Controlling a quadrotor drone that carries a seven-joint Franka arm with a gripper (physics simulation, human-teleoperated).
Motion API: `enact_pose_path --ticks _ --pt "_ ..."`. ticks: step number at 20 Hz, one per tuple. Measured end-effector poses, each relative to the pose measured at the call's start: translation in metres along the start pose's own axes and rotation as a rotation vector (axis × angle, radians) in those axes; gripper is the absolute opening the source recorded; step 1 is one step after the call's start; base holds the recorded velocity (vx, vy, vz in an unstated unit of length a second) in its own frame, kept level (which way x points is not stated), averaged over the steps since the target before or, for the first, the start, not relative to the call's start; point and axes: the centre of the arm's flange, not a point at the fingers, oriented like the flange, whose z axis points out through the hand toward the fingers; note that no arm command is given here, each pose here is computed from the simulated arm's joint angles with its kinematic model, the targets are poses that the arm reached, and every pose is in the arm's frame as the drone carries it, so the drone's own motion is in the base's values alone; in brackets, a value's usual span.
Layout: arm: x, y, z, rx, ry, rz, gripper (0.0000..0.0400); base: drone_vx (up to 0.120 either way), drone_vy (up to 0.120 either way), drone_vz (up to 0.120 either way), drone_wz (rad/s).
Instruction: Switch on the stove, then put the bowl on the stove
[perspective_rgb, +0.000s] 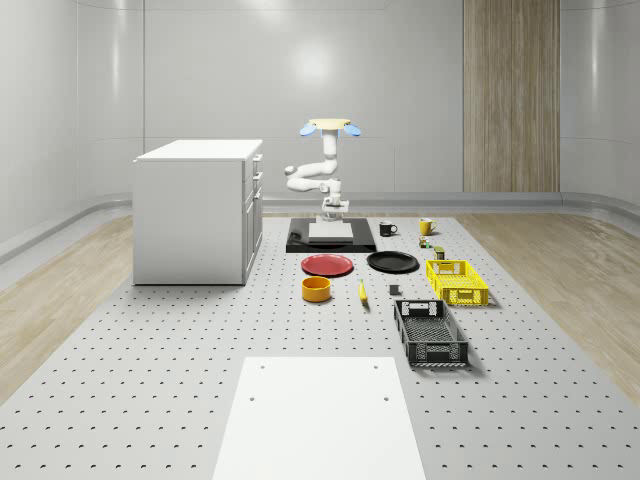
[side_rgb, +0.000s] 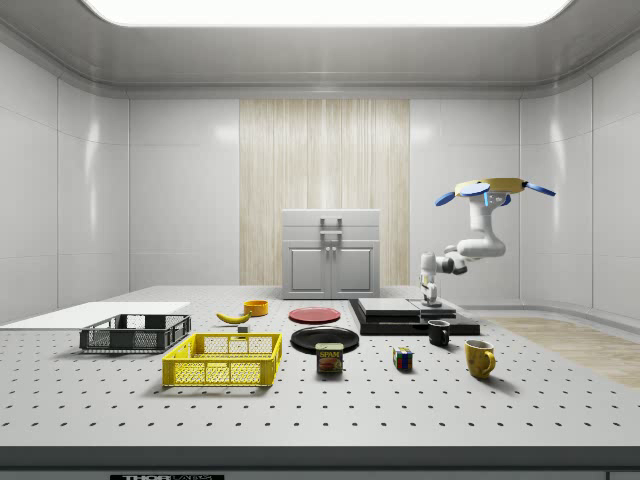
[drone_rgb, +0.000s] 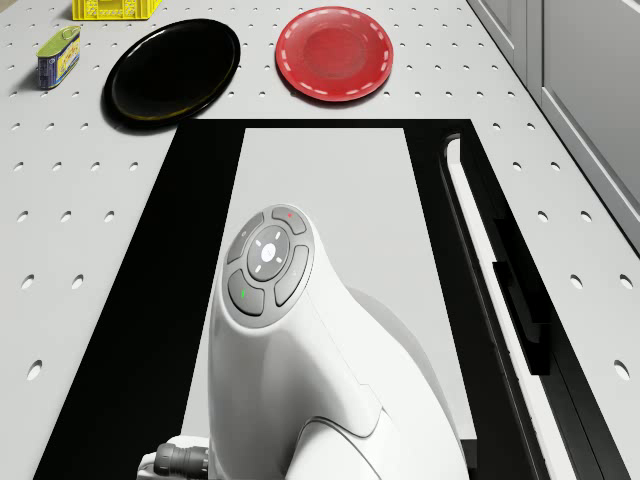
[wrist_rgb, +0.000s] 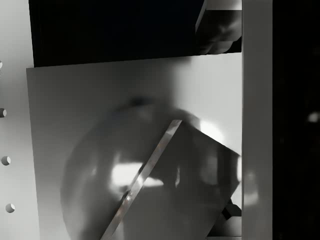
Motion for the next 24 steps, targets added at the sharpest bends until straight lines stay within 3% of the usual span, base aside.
enact_pose_path --ticks 6,10,15,24 --pt "-0.0034 -0.0068 0.0015 0.007 -0.007 -0.040 0.0400 0.007 0.000 0.000 0.000" --pt "-0.0042 -0.0083 0.0018 0.009 -0.009 -0.051 0.0400 0.120 0.000 0.000 0.000" --pt "-0.0046 -0.0090 0.0019 0.010 -0.010 -0.057 0.0400 0.120 -0.104 0.000 0.000" --pt "-0.0047 -0.0093 0.0020 0.011 -0.010 -0.060 0.0400 0.120 -0.018 0.000 0.000"
